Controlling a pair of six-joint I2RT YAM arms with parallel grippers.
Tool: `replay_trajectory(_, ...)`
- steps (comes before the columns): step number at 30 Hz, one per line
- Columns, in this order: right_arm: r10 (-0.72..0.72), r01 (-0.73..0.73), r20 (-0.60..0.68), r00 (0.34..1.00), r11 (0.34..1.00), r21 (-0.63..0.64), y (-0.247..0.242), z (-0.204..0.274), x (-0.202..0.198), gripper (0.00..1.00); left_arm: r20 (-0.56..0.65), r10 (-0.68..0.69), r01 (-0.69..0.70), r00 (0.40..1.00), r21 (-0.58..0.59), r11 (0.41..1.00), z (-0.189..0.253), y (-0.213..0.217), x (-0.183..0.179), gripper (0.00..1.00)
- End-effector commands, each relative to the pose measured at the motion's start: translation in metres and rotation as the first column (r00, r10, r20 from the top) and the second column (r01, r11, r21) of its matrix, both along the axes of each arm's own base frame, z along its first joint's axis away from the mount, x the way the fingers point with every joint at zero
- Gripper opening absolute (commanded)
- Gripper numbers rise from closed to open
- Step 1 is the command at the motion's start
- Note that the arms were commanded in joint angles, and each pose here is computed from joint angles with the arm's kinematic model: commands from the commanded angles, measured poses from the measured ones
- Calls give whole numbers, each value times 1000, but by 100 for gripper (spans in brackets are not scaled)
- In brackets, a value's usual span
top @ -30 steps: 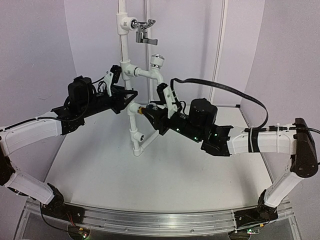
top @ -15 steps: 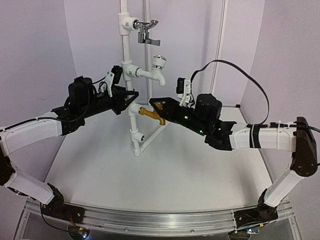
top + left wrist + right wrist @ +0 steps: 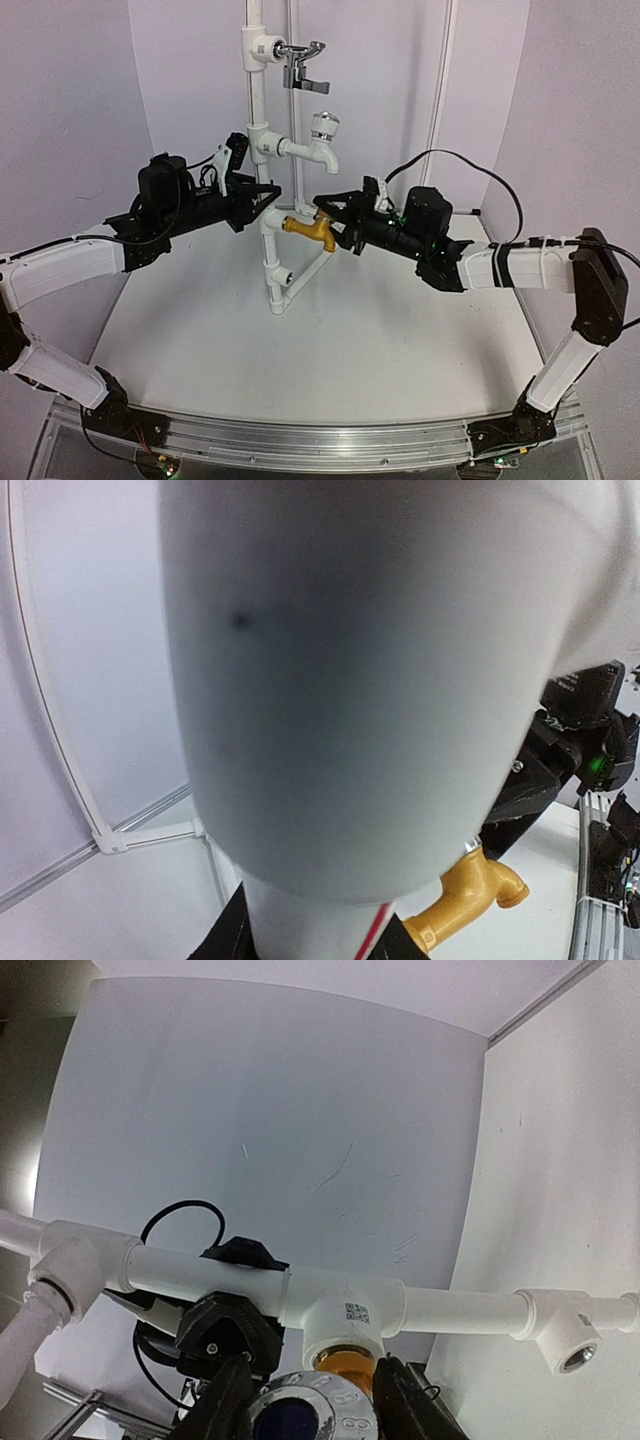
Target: Install the water faucets
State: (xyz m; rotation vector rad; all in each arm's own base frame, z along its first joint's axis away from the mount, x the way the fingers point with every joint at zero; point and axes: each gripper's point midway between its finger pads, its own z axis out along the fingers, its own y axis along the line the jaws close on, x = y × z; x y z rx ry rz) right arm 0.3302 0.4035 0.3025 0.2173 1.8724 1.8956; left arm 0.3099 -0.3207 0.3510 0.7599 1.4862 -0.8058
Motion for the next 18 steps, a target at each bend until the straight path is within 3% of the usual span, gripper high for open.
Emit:
replay_trajectory(1, -258, 197, -189, 947, 936, -292, -56, -124, 83, 42, -357, -15, 41, 934, 66, 997, -74, 3, -14, 0)
replay_trajectory(6, -193, 171, -13, 981, 898, -404, -56, -111, 88, 72, -357, -9, 36, 934, 69, 997, -75, 4, -13, 0)
replay_trajectory(10, -223, 260, 134, 966, 796, -547, -84, -88, 89, 98, -353, -4, 31, 936, 70, 997, -74, 5, -12, 0)
replay_trajectory(13, -222, 317, 227, 948, 681, -660, -109, -76, 85, 98, -354, -11, 38, 935, 68, 997, -74, 3, -12, 0)
replay_trajectory(18, -7, 388, 430, 903, 441, -809, -141, -65, 69, 98, -358, -13, 39, 934, 68, 997, -75, 3, -12, 0)
